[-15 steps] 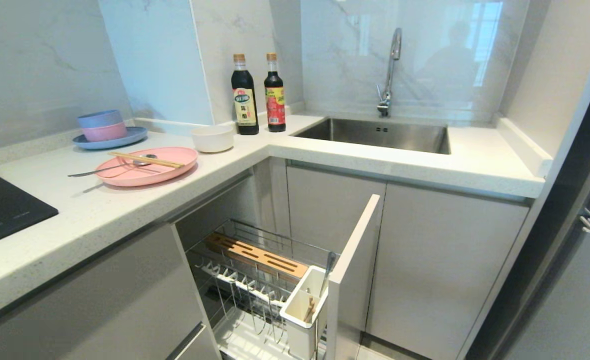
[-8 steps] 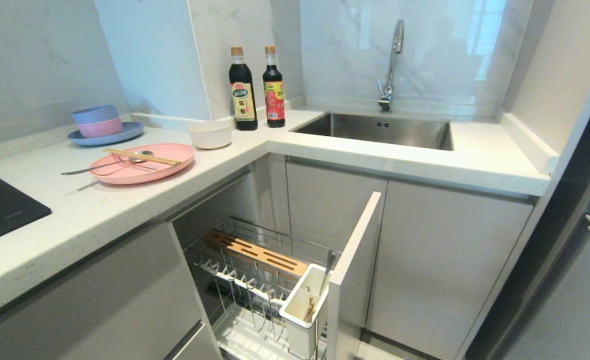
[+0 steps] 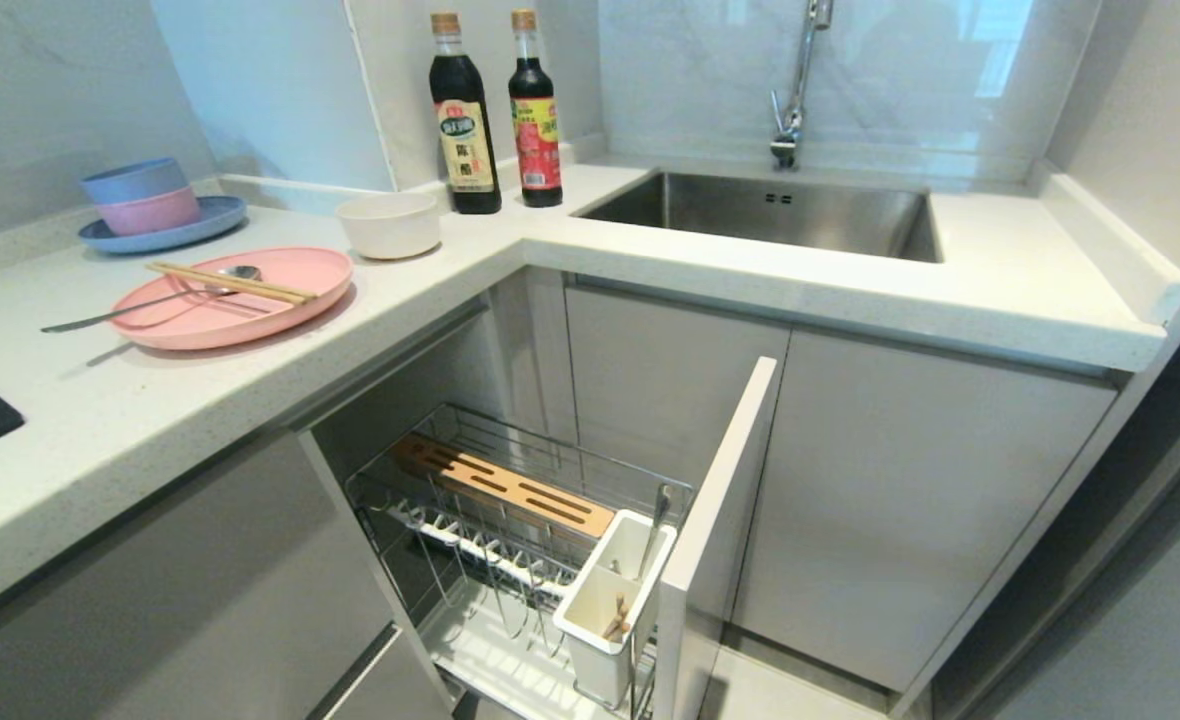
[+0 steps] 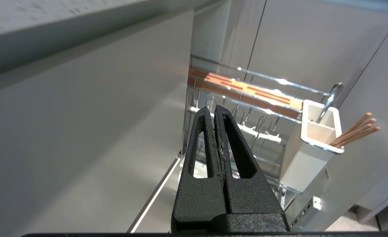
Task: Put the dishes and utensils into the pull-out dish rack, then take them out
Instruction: Pick up the chopsticks and place it in the cupboard
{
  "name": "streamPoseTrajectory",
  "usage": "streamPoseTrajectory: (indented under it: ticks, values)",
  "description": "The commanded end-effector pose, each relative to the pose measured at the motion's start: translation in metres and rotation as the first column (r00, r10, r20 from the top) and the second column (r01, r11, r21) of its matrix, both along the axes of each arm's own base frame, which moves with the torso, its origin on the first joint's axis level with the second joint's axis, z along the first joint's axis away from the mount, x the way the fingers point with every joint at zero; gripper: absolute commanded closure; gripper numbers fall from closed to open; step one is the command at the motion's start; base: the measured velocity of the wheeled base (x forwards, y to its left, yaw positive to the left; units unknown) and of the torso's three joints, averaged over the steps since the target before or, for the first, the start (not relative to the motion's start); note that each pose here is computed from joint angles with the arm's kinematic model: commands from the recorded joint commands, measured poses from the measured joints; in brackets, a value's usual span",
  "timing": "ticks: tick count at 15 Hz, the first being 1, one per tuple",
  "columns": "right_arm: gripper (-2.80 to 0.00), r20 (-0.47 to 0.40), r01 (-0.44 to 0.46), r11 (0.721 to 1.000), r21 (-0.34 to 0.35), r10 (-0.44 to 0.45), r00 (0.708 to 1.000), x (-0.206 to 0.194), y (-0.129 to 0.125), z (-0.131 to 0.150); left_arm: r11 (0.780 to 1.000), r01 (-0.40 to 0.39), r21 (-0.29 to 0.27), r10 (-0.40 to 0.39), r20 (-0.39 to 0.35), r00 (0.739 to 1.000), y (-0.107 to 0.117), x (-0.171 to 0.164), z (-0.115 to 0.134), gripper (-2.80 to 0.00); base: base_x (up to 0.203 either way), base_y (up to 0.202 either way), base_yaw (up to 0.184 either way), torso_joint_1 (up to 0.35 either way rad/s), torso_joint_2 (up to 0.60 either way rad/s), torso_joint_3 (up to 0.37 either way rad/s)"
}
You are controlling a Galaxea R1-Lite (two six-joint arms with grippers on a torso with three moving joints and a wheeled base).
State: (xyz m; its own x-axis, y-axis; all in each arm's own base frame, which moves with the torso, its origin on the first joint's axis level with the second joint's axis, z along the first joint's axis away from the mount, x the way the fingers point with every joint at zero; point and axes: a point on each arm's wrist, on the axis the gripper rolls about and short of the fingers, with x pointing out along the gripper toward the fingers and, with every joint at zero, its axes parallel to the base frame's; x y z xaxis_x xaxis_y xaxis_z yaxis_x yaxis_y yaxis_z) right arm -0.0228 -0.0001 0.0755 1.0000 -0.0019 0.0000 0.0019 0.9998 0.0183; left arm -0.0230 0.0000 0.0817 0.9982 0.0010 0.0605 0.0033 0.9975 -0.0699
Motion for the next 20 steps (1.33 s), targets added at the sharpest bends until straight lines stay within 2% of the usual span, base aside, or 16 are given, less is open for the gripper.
streamPoseTrajectory:
  ticks: [1,20]
  values:
    - [0.00,-0.002,0.000,1.000,0.000,0.000,1.000,0.0001,0.0000,-0.0004,1.000,-0.001,-0.001,0.001,-0.027,1.000,0.0000,0.0021,-0.0071,0.00,0.000,0.000,0.000,0.002,0.00,-0.195]
    - [0.00,-0.002,0.000,1.000,0.000,0.000,1.000,0.0001,0.0000,-0.0004,1.000,0.001,-0.001,-0.001,-0.027,1.000,0.0000,0.0021,-0.0071,0.00,0.000,0.000,0.000,0.004,0.00,-0.200]
